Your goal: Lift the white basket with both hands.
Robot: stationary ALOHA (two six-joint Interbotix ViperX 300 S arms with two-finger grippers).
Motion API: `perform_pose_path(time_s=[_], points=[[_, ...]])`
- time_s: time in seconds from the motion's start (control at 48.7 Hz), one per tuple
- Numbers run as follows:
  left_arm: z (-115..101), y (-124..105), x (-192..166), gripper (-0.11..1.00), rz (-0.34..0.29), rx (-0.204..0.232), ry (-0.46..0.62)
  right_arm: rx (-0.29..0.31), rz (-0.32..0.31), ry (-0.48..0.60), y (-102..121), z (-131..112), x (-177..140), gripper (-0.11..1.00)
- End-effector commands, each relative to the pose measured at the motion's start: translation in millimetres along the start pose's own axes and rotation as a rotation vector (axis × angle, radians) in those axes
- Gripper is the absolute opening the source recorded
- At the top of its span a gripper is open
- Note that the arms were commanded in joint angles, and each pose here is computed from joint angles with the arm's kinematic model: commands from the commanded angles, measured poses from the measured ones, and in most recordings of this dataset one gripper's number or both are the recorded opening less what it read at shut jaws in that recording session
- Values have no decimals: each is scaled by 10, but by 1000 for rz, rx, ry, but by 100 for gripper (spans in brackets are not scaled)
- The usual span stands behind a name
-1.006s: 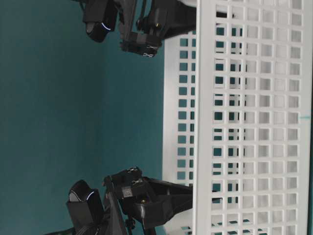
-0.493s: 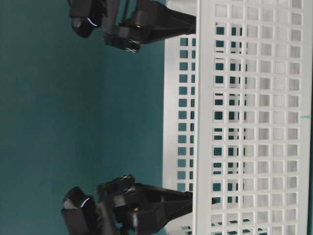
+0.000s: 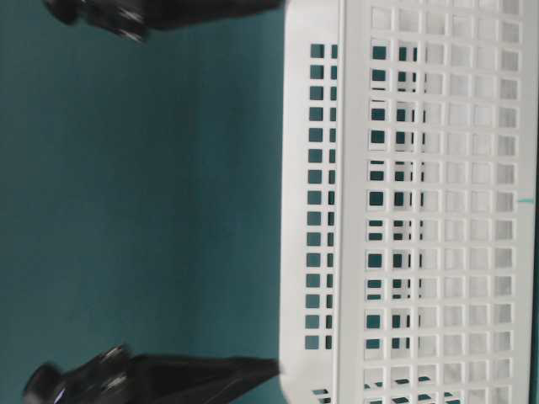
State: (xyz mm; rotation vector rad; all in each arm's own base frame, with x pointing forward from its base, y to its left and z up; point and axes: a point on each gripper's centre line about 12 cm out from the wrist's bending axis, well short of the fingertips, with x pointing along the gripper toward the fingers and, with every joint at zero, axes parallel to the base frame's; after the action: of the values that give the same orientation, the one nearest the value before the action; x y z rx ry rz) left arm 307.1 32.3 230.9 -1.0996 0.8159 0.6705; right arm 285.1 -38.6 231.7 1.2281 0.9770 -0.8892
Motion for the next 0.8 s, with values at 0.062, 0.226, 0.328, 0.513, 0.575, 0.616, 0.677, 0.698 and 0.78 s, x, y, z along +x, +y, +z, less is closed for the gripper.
perform_pose_path(time_s=[0.062, 0.226, 0.328, 0.513, 0.575, 0.616, 0.677, 0.698, 0.78], points=[[20, -30, -269, 83, -78, 4, -36, -13, 92, -29, 39, 8, -237, 90], [20, -16, -598, 83, -176, 14, -80, -69, 290, -94, 155, 36, -511, 90], [21, -10, -803, 83, -257, 70, -124, -155, 448, -160, 271, 40, -671, 90], [17, 3, -1117, 83, -417, 181, -227, -336, 676, -304, 423, 34, -848, 90], [16, 8, -1231, 83, -470, 218, -268, -380, 730, -346, 459, 30, -914, 90], [15, 11, -1303, 83, -502, 244, -295, -406, 756, -370, 475, 25, -946, 90], [3, 23, -1411, 83, -544, 286, -333, -452, 775, -396, 474, 6, -974, 90], [-3, 30, -1443, 83, -555, 301, -344, -468, 781, -404, 475, -3, -985, 90], [-19, 57, -1592, 83, -595, 368, -396, -543, 789, -437, 462, -42, -1014, 90]])
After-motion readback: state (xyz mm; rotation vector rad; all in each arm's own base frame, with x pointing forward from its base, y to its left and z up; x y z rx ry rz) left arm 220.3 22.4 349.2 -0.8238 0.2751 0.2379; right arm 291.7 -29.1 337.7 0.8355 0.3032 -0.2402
